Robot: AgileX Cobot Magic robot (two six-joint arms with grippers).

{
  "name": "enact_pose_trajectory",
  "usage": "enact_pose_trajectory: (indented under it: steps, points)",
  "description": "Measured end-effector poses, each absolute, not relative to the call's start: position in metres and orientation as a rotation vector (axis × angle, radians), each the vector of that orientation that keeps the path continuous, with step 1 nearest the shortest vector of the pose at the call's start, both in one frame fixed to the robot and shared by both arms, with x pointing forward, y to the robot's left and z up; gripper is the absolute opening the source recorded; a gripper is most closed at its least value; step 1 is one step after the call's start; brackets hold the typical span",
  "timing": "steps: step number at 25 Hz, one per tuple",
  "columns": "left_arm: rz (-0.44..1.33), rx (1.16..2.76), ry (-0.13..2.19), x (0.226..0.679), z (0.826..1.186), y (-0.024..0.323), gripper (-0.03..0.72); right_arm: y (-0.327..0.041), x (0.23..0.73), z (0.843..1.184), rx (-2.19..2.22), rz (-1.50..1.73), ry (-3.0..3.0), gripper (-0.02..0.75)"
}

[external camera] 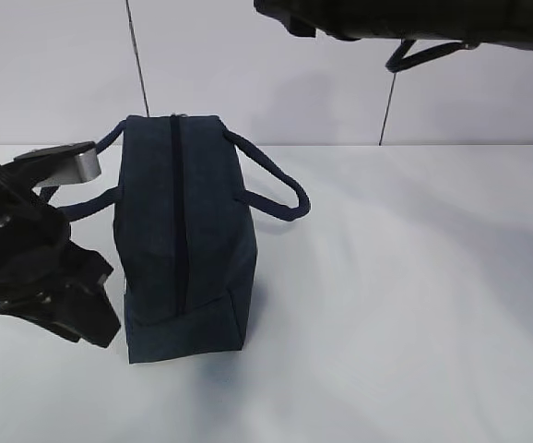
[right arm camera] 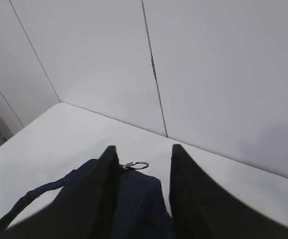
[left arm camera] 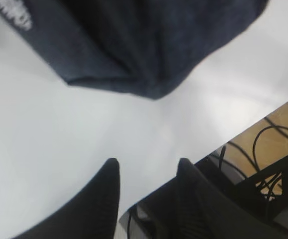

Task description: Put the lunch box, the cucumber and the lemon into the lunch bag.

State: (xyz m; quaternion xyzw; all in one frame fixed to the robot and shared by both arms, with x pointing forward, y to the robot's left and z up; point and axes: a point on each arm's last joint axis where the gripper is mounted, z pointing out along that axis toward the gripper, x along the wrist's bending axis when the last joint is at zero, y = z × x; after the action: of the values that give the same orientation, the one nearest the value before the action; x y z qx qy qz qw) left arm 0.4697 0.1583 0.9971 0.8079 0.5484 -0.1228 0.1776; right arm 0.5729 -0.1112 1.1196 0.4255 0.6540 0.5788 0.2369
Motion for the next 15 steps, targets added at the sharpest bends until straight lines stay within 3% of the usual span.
enact_pose_trajectory:
  steps: [15]
  points:
    - [-0.393,2.465,1.570,0.468,1.018,0.166,0.272,-0.127,0.516,1.105,1.413,1.804,1.862,0.249]
